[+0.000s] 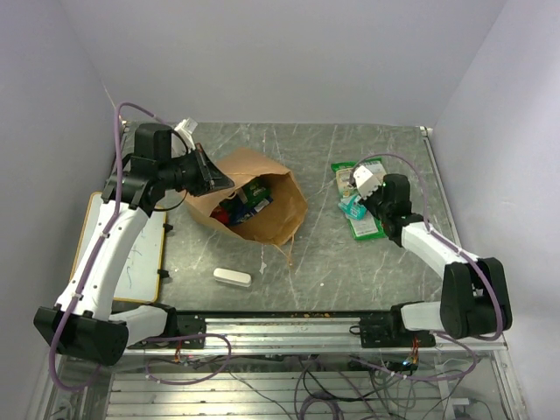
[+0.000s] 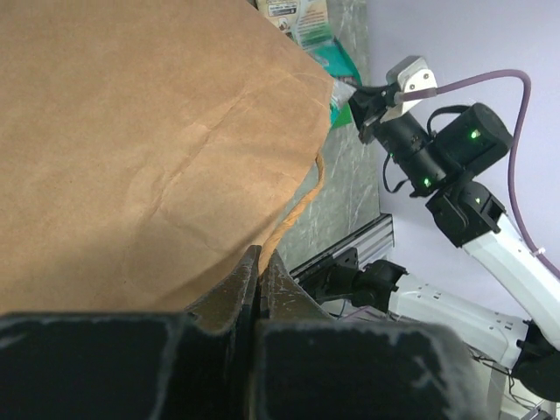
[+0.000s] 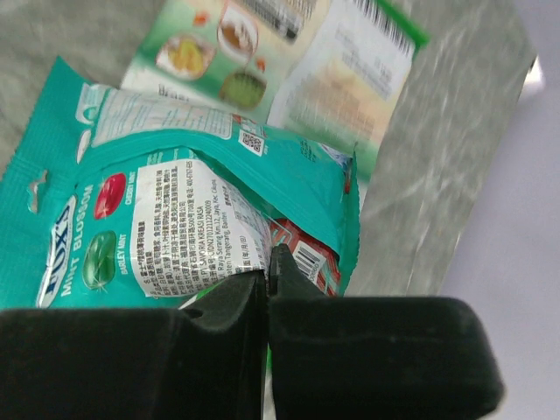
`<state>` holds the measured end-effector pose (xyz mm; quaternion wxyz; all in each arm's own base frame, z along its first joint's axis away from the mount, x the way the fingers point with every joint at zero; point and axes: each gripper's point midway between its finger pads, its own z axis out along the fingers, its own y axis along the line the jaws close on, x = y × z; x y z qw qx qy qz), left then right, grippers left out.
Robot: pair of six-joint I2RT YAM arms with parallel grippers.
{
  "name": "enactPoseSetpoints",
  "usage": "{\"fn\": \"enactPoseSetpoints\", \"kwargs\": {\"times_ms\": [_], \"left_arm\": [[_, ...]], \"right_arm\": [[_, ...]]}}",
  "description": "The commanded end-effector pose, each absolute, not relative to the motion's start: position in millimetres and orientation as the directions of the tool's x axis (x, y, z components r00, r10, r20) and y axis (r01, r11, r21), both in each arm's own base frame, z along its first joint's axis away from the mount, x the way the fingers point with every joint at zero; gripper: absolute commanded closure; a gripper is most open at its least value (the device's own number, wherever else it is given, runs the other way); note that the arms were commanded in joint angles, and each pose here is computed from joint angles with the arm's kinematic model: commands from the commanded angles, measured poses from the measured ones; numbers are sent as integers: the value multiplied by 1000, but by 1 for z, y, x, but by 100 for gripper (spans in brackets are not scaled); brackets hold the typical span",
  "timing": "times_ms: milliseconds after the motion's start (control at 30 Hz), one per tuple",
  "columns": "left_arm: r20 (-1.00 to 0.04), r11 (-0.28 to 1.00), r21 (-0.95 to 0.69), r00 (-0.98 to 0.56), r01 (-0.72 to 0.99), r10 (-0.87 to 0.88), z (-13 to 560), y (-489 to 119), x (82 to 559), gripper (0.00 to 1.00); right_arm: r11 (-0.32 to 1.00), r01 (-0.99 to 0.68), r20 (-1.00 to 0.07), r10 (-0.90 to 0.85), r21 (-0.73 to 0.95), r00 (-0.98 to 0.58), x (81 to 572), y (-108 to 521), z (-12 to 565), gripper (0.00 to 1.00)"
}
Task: Take the snacks out of the paper bag
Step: Place the snack at the center of the board.
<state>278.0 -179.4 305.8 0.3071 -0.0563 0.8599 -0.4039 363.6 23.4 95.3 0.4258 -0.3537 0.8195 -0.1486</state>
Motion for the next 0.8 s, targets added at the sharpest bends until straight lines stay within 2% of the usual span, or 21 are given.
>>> {"fn": "enactPoseSetpoints", "kwargs": {"times_ms": [0,167,300,400,467,500,533,633,700,767], "left_arm": [[-536,652,-720,-787,237,-306,321,-183,279,93],[-537,646,-723,-788,245,-301,318,-184,279,93],[-539,639,-723,-792,260,-287,320,-189,278,93],[-556,654,-705,-787,275,-268,323,-189,278,93],[-574,664,-689,-777,290,-257,326,-189,278,93],[-580,668,-684,-775,293,-253,326,-189,278,93],[-585,671,-680,-771,296,-252,326,-188,278,93],[-596,679,-670,-764,301,-248,326,-187,279,93],[-600,681,-665,-762,306,-244,325,-188,279,93],[-598,683,-663,-766,306,-237,322,-189,278,93]], "right_arm": [[643,-437,-666,-736,-628,-126,414,29,139,100],[592,-513,-661,-748,-621,-63,429,22,124,100],[613,-569,-700,-709,-548,-89,435,22,98,100],[601,-586,-672,-730,-543,-126,434,17,80,99],[621,-563,-654,-736,-545,-178,428,6,73,88],[617,-557,-637,-746,-555,-192,423,2,72,77],[613,-555,-621,-756,-562,-206,415,-1,69,70],[638,-509,-607,-753,-578,-254,392,-12,72,56],[675,-489,-637,-720,-552,-276,378,-11,80,47],[727,-471,-668,-670,-500,-324,367,-7,90,28]]}}
